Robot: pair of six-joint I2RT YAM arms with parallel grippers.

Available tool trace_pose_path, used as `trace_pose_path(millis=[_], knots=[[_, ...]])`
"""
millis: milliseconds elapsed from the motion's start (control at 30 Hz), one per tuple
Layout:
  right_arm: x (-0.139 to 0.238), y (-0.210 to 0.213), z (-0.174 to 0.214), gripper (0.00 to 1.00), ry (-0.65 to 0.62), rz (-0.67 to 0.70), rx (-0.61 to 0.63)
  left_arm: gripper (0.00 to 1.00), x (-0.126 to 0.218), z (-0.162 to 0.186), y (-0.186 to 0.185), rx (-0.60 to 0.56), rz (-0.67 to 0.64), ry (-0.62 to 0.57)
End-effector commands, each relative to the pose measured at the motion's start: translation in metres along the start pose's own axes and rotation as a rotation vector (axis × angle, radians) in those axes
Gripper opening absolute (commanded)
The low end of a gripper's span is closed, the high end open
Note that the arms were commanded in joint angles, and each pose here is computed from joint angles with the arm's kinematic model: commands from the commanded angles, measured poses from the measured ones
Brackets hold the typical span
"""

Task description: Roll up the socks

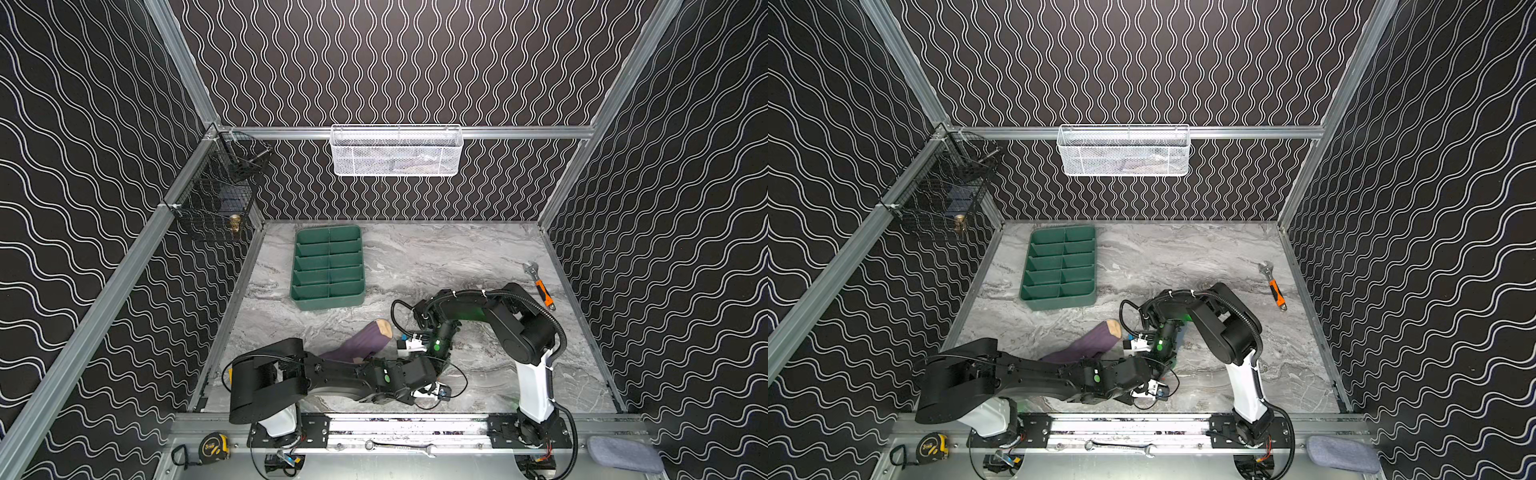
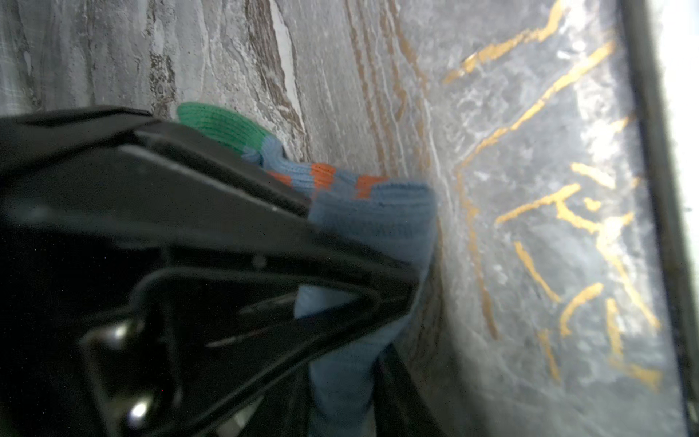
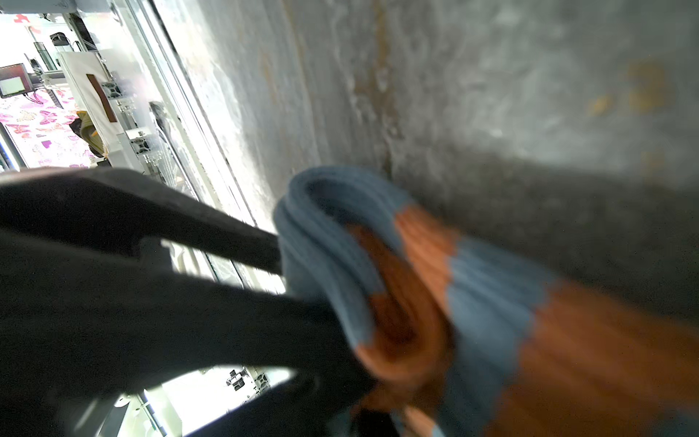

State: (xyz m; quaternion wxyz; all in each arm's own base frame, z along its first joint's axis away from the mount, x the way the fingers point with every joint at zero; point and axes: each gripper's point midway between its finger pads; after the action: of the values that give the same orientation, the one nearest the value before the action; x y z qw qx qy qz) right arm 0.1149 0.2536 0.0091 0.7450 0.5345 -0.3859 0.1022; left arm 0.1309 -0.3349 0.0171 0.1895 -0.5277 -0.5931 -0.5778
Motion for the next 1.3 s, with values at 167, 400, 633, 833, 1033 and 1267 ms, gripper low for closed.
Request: trace_pose_path(millis=[167,400,633,833,1033,1267], knots=[[0.015,-0.076,-0.028,0.09,-0.063,0.421,0.128,0.00,0.001,0.011,-0.031,0.003,0.154,0.032],[0.050,-0.062,-0.036,0.43,-0.215,0.552,0.201,0.00,-0.007,0.025,-0.040,0.025,0.205,0.121],[0.083,-0.041,-0.020,0.65,-0.342,0.668,0.255,0.00,-0.009,0.025,-0.026,0.097,0.206,0.104],[0.145,-0.035,-0.010,0.68,-0.545,0.887,0.273,0.00,-0.002,0.025,-0.010,0.152,0.228,0.088],[0.278,-0.031,0.013,0.69,-0.969,1.310,0.093,0.00,0.004,0.024,-0.013,0.265,0.425,0.097],[0.358,0.042,0.071,0.67,-1.450,1.415,-0.030,0.00,-0.011,0.040,-0.011,0.464,0.582,0.235]])
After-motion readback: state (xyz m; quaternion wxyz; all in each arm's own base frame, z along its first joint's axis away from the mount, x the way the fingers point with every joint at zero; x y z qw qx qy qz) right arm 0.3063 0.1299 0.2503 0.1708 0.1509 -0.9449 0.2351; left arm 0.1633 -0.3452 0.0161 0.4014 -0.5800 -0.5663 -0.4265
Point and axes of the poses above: each gripper's point midway between its finger pads, its own x axis back along the fingers, its own y axis along the line the jaws close on, z = x × y, and after that the axes turned 1 degree about -x, right-handed
